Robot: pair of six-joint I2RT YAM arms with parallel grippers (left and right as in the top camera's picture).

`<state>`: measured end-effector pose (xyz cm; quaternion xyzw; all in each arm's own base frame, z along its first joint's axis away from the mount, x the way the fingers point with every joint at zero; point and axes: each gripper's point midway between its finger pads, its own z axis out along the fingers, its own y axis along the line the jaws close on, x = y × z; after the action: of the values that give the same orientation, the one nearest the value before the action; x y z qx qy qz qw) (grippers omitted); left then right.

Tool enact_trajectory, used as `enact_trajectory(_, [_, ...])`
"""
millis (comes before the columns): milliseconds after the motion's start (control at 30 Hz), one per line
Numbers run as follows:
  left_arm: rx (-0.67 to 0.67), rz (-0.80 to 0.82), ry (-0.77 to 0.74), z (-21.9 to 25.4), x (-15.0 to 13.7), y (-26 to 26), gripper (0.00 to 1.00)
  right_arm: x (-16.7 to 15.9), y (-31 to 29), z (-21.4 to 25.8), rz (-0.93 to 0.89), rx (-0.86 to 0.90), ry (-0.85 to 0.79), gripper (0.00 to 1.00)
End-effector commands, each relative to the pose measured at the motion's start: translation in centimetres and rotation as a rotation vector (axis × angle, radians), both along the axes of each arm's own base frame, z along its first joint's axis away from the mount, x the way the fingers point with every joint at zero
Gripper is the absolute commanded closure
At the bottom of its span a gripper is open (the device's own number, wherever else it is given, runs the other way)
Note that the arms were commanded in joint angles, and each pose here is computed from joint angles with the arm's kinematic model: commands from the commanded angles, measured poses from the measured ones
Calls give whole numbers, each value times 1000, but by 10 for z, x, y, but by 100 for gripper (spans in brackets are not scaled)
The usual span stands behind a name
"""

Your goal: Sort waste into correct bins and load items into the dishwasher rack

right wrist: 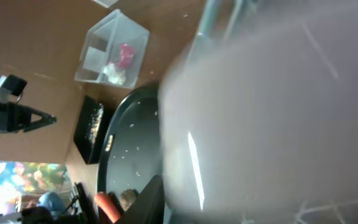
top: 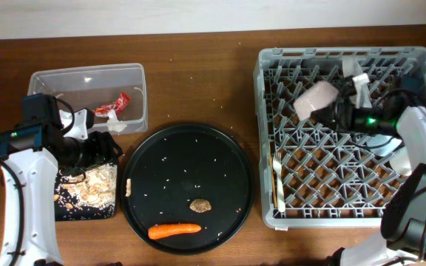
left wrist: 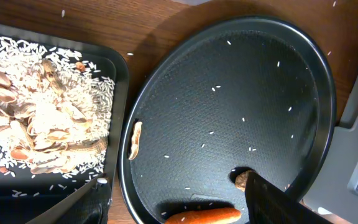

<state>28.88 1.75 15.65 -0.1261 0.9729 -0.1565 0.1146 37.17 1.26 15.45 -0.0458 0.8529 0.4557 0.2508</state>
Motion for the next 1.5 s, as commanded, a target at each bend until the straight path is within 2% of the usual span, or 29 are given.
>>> enact_trajectory(0, [-11,8,-2,1,-2,-1,31,-5,-4,-10,-5,-31,37,81])
enact_trajectory(167, [-11,8,-2,1,-2,-1,31,-16,-4,-19,-7,-61,119,79])
enact_trajectory(267, [-12,8,-2,1,-2,-1,31,-33,2,-19,-2,-28,217,65])
enact_trajectory(433, [-11,8,-1,1,-2,-1,31,-60,13,-14,18,32,357,60])
enact_trajectory(600, [-12,8,-2,1,-2,-1,31,-74,18,2,56,29,340,60])
enact_trajectory(800, [-11,8,-2,1,-2,-1,30,-94,27,29,156,-76,178,59])
enact_trajectory(867, [-11,8,-2,1,-2,-1,30,-100,32,38,173,-119,141,52])
enact_trajectory(900, [-12,8,-2,1,-2,-1,29,-104,38,47,188,-144,100,45])
enact_trajectory(1000, [-12,7,0,1,-3,-2,25,-114,44,55,184,-231,94,15])
enact_trajectory(1100, [-12,-8,0,1,-3,-6,25,-119,39,54,82,-408,154,0])
enact_trajectory(1267, [-15,-94,15,0,-6,-31,24,-130,41,52,-40,-664,211,2])
enact_trajectory(1400, [-30,-180,83,-4,-23,-66,21,-127,58,52,-33,-676,201,2])
enact_trajectory(1467, [-54,-129,187,-11,-41,-84,20,-127,61,49,-18,-679,206,2])
